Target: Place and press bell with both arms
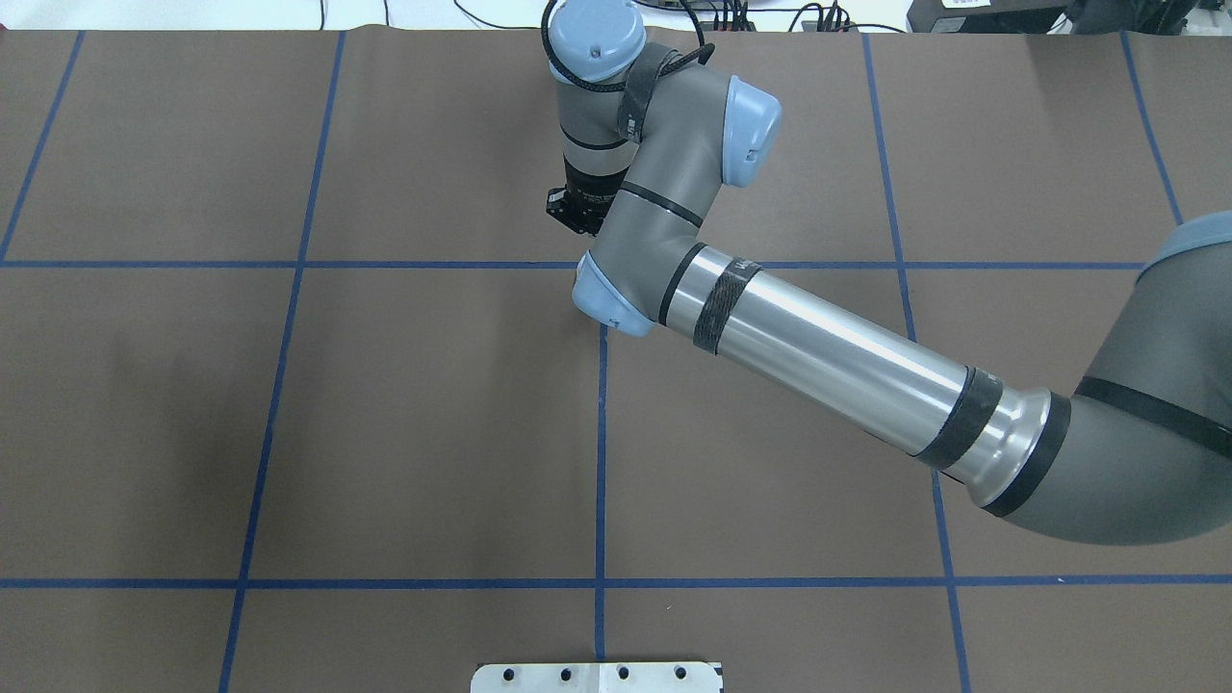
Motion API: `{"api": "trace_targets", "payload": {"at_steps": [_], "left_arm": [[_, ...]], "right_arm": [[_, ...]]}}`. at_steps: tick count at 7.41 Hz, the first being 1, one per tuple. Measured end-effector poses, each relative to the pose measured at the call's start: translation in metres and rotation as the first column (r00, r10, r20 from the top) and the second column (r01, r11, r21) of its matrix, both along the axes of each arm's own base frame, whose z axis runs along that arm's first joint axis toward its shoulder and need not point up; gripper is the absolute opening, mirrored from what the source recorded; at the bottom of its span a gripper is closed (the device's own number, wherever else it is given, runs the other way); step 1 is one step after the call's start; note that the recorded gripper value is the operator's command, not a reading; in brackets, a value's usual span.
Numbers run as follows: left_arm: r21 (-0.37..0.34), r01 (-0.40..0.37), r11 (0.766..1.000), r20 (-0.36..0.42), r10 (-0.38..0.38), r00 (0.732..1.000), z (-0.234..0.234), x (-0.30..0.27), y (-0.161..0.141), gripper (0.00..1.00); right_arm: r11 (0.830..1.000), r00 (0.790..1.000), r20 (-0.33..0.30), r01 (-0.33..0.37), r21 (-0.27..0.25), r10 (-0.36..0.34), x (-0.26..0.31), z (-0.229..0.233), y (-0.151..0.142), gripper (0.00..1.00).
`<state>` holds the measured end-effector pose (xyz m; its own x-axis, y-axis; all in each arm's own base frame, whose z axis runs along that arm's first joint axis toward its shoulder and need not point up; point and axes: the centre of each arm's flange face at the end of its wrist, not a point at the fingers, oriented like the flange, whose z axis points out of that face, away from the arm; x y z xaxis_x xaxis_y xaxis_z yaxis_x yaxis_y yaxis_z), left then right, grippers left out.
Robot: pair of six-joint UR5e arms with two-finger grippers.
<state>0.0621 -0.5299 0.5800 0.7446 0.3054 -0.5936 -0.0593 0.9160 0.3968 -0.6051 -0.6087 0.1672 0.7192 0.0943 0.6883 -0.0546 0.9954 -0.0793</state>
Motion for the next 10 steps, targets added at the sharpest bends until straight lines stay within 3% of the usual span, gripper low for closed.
{"api": "trace_targets", "payload": {"at_steps": [10], "left_arm": [[-0.008, 0.001, 1.0, 0.004, -0.001, 1.0, 0.005, 0.0, 0.0, 1.0]], "right_arm": [[1.0, 1.0, 0.0, 0.011, 0.022, -0.011, -0.02, 0.012, 0.007, 0.0]]}}
